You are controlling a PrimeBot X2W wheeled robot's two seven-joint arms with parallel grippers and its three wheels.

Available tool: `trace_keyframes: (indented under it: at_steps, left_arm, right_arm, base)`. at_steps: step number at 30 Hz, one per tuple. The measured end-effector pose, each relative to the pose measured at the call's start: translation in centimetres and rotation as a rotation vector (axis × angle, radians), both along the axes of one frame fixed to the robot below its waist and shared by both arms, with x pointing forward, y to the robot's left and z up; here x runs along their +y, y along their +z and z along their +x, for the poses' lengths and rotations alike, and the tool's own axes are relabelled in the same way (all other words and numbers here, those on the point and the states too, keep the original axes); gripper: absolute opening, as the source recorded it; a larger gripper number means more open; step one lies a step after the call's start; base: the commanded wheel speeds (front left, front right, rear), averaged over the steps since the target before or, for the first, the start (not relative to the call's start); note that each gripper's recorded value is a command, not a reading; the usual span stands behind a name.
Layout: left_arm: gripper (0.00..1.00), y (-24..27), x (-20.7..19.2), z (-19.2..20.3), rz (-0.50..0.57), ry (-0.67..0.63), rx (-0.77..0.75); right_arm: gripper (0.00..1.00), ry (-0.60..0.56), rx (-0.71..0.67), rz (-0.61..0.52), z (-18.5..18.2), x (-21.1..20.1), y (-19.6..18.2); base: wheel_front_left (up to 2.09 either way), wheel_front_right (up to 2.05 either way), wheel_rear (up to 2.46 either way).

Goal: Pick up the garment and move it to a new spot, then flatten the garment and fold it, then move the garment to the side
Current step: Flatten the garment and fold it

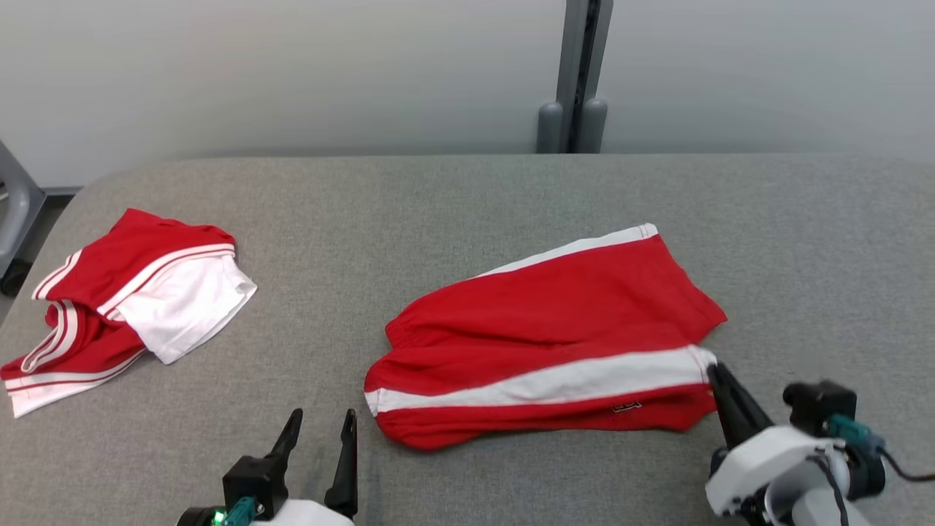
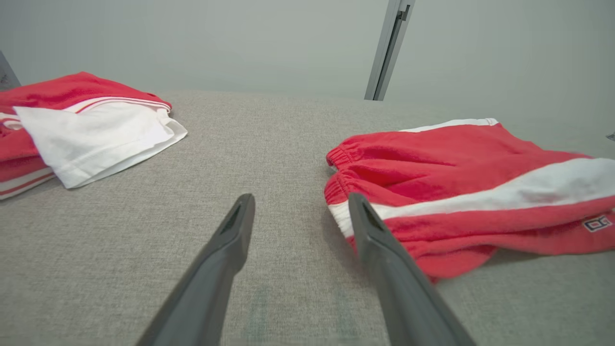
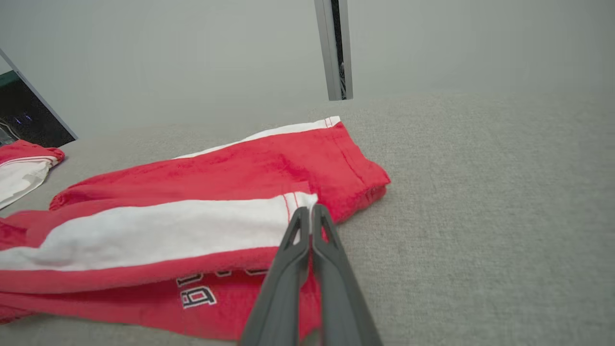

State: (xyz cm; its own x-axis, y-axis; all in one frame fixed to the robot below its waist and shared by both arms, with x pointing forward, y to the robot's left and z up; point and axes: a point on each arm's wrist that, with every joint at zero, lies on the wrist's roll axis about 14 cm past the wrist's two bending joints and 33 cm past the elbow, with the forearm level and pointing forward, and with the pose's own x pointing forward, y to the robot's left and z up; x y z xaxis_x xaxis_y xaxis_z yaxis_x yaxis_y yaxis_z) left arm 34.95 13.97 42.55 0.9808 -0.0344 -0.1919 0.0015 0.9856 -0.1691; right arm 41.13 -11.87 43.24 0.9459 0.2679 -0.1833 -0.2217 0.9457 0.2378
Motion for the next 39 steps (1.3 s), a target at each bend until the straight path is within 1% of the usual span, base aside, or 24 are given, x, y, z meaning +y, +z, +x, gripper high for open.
trace_keyframes:
  at_steps: [3,7,8,9,10,12,18,22,29,35,39]
  left_arm:
    - [1.0,-0.1,0.0,-0.6,0.007,-0.004,0.001]
    - [1.0,-0.2,0.2,-1.3,0.022,-0.002,0.004]
    - [1.0,-0.3,0.3,-1.4,0.024,-0.001,0.005]
    - [1.0,-0.2,0.4,-1.4,0.028,0.001,0.004]
    - [1.0,-0.2,0.5,-1.4,0.031,0.003,0.001]
    - [1.0,-0.1,0.8,-1.4,0.04,0.011,-0.002]
    - [1.0,0.5,1.5,-1.3,0.094,0.026,-0.026]
    - [1.0,0.9,1.8,-1.3,0.117,0.032,-0.039]
    - [1.0,1.3,2.2,-1.6,0.168,0.051,-0.053]
    - [1.0,1.0,2.4,-2.3,0.179,0.056,-0.046]
    - [1.0,0.9,2.2,-2.3,0.169,0.048,-0.044]
  right_arm:
    - [0.0,-0.016,0.025,-0.003,-1.7,-0.6,-0.9]
    - [0.0,-0.027,0.033,-0.007,-2.9,-0.8,-1.2]
    - [0.28,-0.035,0.031,-0.007,-3.0,-1.0,-1.1]
    - [0.79,-0.048,0.025,-0.004,-2.9,-1.2,-1.0]
    - [1.0,-0.053,0.013,-0.008,-2.7,-1.4,-0.6]
    - [1.0,-0.072,-0.014,-0.006,-2.4,-1.8,0.2]
    - [1.0,-0.1,-0.134,-0.053,-2.1,-2.7,3.3]
    - [1.0,-0.136,-0.175,-0.088,-2.7,-3.9,4.2]
    - [1.0,-0.158,-0.177,-0.126,-3.8,-4.7,4.0]
    - [1.0,-0.162,-0.163,-0.105,-4.5,-4.6,3.5]
    - [1.0,-0.148,-0.153,-0.092,-4.6,-4.1,3.2]
  base:
    - [0.0,0.0,0.0]
    - [0.0,0.0,0.0]
    - [0.0,0.0,0.0]
    - [0.0,0.0,0.0]
    - [0.0,0.0,0.0]
    - [0.0,0.0,0.0]
    - [0.0,0.0,0.0]
    - [0.0,0.0,0.0]
    - [0.0,0.0,0.0]
    - [0.0,0.0,0.0]
    - [0.0,0.0,0.0]
